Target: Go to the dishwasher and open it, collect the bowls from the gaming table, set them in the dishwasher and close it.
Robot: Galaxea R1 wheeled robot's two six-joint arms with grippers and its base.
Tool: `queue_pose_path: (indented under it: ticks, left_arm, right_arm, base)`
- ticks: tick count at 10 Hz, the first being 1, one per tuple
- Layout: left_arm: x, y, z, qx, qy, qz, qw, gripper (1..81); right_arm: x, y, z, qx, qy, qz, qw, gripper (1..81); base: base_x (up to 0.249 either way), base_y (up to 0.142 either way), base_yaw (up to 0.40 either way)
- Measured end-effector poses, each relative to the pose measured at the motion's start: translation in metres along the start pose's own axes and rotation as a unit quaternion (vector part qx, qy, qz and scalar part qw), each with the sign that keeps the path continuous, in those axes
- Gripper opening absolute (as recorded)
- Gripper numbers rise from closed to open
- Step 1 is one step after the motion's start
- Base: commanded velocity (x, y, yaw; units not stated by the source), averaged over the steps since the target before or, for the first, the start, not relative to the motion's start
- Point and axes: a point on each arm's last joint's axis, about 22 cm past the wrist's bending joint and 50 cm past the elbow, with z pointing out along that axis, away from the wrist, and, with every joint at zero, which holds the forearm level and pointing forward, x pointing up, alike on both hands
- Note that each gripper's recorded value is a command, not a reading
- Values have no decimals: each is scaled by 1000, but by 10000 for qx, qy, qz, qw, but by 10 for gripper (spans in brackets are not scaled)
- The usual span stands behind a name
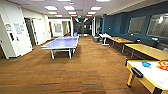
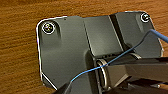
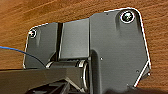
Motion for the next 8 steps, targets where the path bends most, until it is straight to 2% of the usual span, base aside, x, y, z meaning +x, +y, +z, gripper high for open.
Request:
queue_pose_path:
  ticks: [8]
  left_arm:
    - [-3,-1,0,4,-18,-3,10000,811]
  right_arm:
    - [-4,0,0,1,-21,5,10000,811]
  base:
    - [0,0,0]
